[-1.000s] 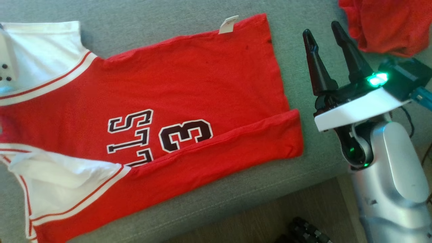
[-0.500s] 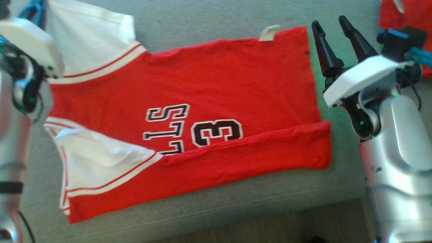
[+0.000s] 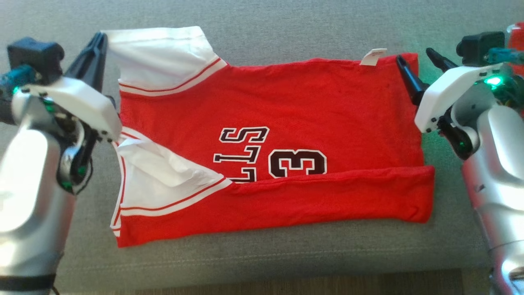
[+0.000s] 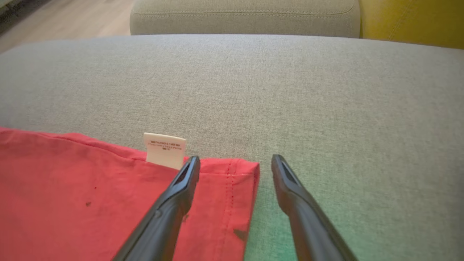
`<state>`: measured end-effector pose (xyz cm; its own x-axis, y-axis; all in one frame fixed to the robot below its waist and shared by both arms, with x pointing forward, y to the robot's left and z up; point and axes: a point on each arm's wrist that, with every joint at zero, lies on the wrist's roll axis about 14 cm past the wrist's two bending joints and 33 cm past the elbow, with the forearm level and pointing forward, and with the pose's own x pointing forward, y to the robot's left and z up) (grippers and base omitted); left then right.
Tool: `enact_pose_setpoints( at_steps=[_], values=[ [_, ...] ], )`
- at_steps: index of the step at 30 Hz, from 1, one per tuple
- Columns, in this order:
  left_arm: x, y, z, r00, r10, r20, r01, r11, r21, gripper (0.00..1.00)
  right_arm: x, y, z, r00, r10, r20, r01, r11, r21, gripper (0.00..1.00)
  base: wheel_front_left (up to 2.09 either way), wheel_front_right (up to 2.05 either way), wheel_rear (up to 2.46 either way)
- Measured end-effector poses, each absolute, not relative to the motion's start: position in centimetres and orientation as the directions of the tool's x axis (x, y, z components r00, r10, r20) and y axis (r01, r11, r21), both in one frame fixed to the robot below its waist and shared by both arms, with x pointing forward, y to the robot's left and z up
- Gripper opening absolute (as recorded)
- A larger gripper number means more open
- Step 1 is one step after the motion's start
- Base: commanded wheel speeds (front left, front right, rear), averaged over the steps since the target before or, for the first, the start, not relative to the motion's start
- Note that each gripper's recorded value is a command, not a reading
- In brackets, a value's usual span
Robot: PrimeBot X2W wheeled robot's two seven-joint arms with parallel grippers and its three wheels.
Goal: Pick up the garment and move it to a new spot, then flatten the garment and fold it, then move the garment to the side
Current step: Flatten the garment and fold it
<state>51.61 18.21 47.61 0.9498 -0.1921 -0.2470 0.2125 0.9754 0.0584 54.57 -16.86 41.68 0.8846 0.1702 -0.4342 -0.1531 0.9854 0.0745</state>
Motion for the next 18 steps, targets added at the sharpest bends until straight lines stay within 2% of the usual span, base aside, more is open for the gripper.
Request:
enact_pose_setpoints(
  at_steps=[8,18],
  values=[
    [50.0,17.9,47.1,0.945,-0.193,-0.263,0.21,0.977,0.038,0.0,54.6,-17.3,39.8,0.842,0.168,-0.513,-0.197,0.98,-0.002,1.0,0.0,0.0,0.0],
    [49.7,17.8,47.4,0.943,-0.195,-0.268,0.214,0.976,0.043,0.0,55.2,-17.3,39.4,0.833,0.172,-0.526,-0.229,0.972,-0.044,1.0,0.0,0.0,0.0]
  ],
)
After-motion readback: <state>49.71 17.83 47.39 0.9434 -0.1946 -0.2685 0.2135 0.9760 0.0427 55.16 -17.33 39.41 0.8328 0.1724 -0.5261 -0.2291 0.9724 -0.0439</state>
